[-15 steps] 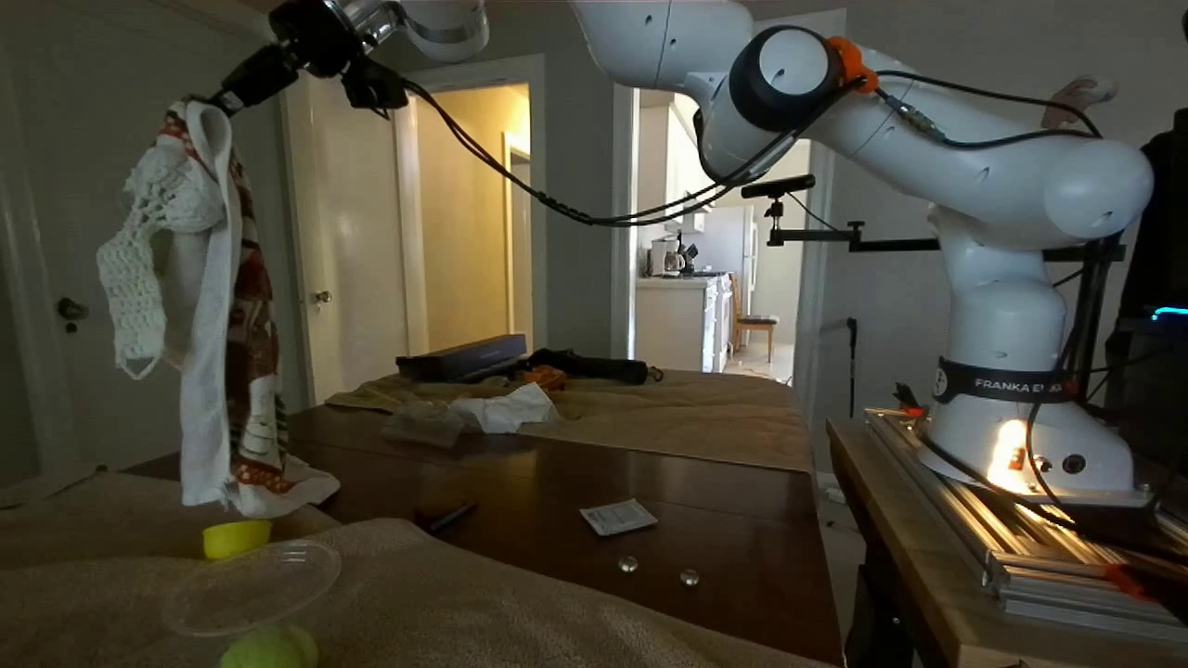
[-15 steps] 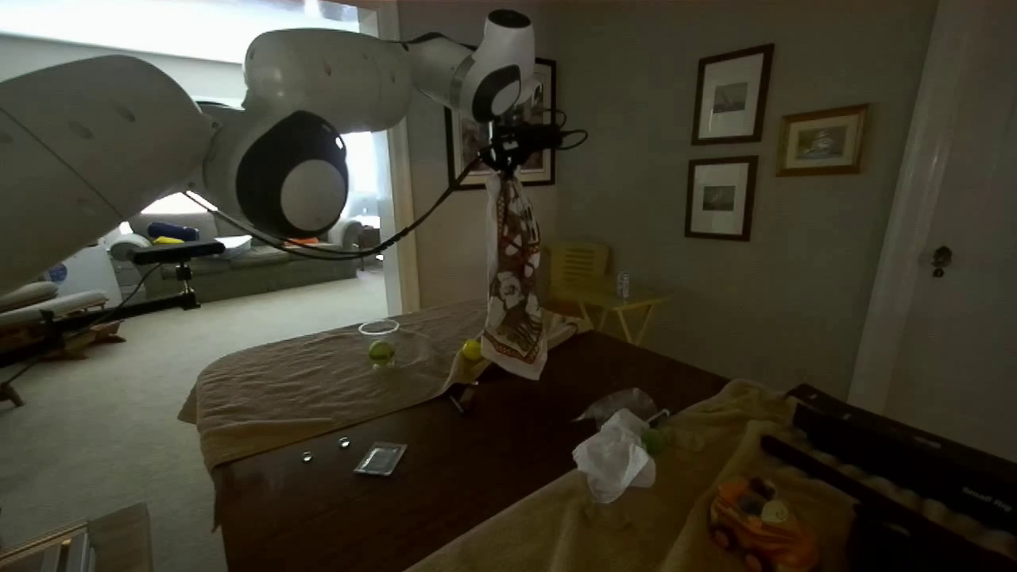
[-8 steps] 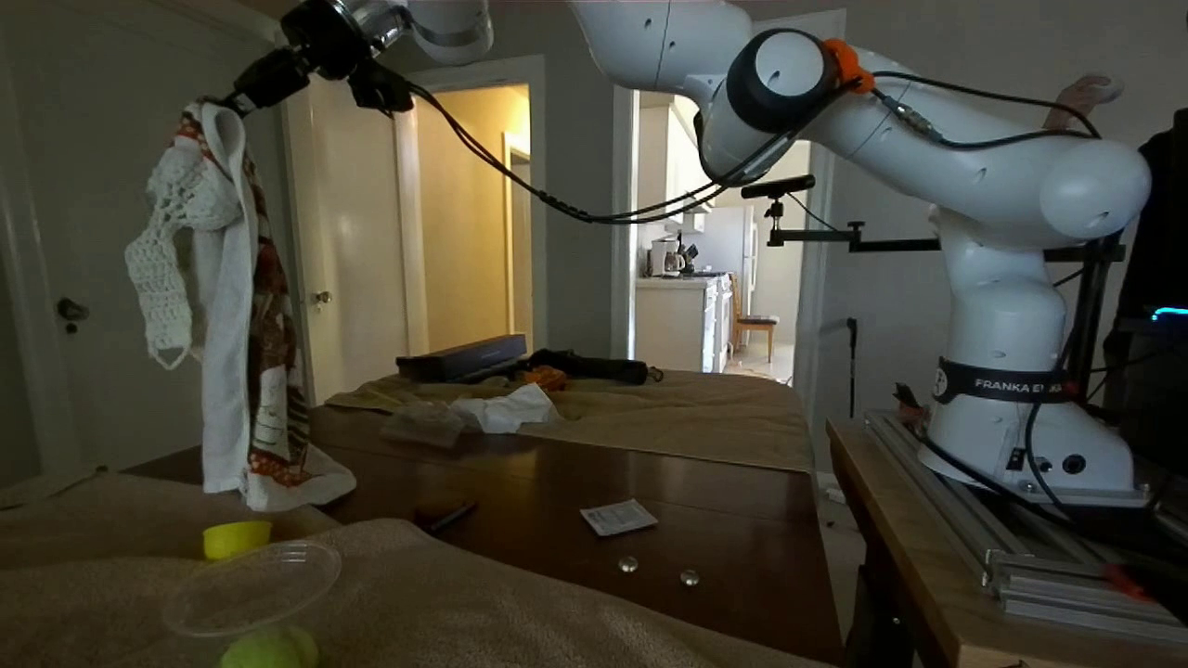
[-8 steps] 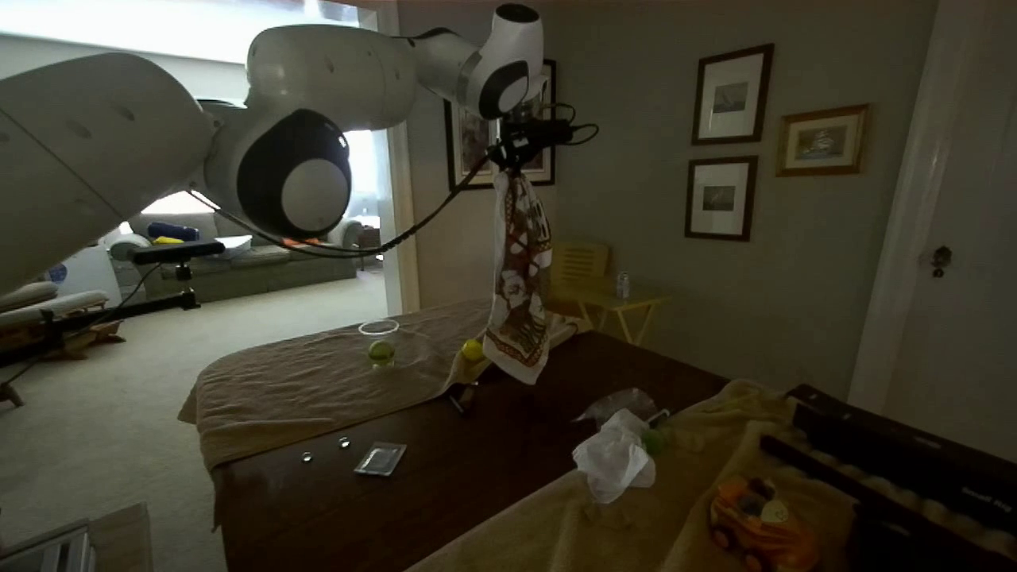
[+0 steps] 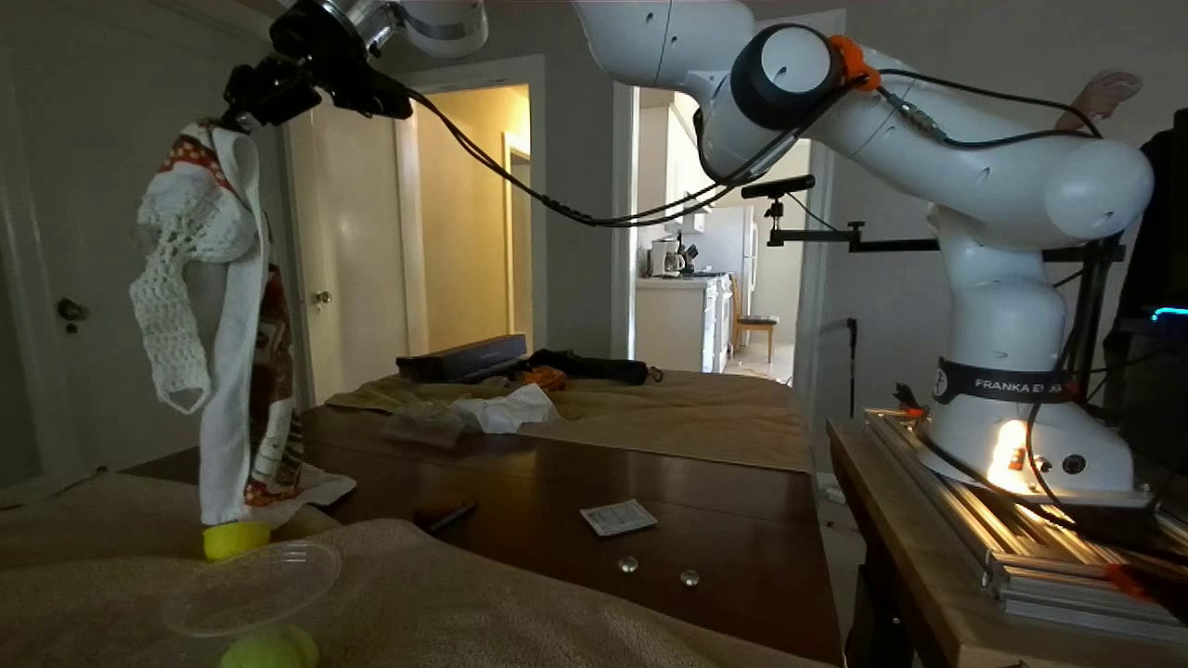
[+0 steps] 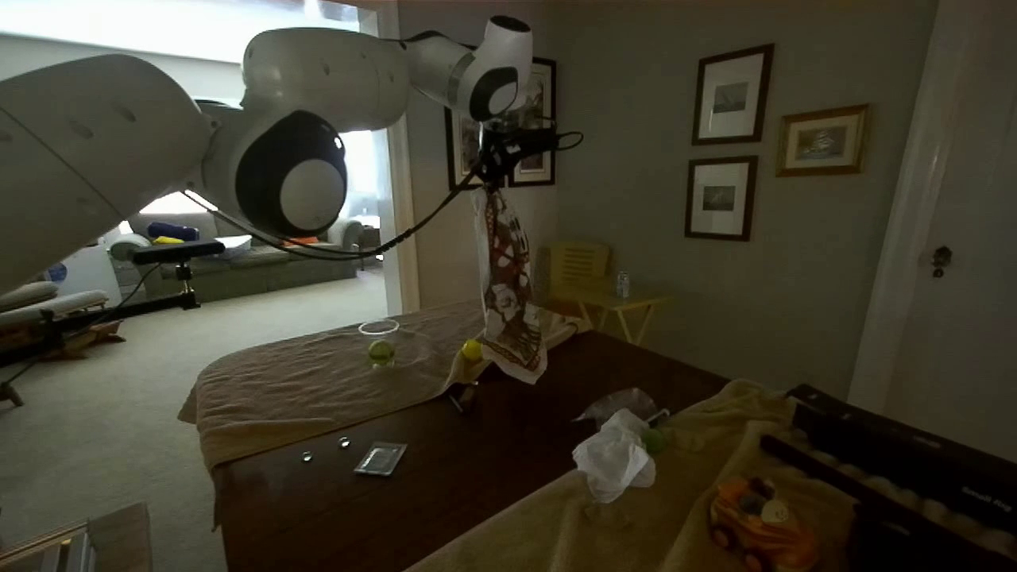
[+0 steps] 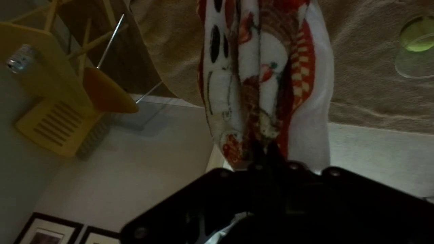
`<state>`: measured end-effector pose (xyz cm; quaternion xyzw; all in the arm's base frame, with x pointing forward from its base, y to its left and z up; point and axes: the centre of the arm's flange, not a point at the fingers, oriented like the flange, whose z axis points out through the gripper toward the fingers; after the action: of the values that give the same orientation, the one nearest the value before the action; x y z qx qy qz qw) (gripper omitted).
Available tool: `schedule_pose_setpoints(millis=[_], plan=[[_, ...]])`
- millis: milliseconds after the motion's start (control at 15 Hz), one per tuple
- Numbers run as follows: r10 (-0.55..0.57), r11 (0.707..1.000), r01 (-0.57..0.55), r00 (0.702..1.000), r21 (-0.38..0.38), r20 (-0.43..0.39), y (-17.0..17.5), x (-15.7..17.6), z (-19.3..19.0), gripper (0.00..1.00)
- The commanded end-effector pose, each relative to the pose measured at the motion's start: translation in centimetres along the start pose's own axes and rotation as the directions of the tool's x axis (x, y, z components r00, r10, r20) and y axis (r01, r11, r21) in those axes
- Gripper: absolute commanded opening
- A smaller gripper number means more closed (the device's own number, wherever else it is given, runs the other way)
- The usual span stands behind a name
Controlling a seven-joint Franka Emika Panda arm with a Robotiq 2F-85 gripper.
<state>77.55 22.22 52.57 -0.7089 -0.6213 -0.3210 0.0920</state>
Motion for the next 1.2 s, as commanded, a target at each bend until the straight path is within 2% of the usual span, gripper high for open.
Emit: schedule_pose_setpoints(millis=[0,333,667,733,800,1000,1133], plan=[[-0.083,0.995,0.084,0.996,0.05,-0.018,1.4,2.4,0.4,0.01],[-0.051,0.998,0.052,0.998,0.037,-0.027,1.2,2.3,0.4,0.01],[-0.075,0.996,0.076,0.997,0.045,-0.022,0.8,3.9,0.9,0.01],[-0.038,0.998,0.039,0.999,0.046,-0.028,1.0,3.6,1.2,0.01],[-0.056,0.998,0.057,0.998,0.037,-0.005,-1.3,1.8,1.1,0.05],[-0.054,0.998,0.055,0.998,0.039,-0.006,-1.4,1.9,1.2,0.05],[0.055,0.998,-0.055,0.998,-0.012,0.034,-2.2,1.2,1.3,0.01]])
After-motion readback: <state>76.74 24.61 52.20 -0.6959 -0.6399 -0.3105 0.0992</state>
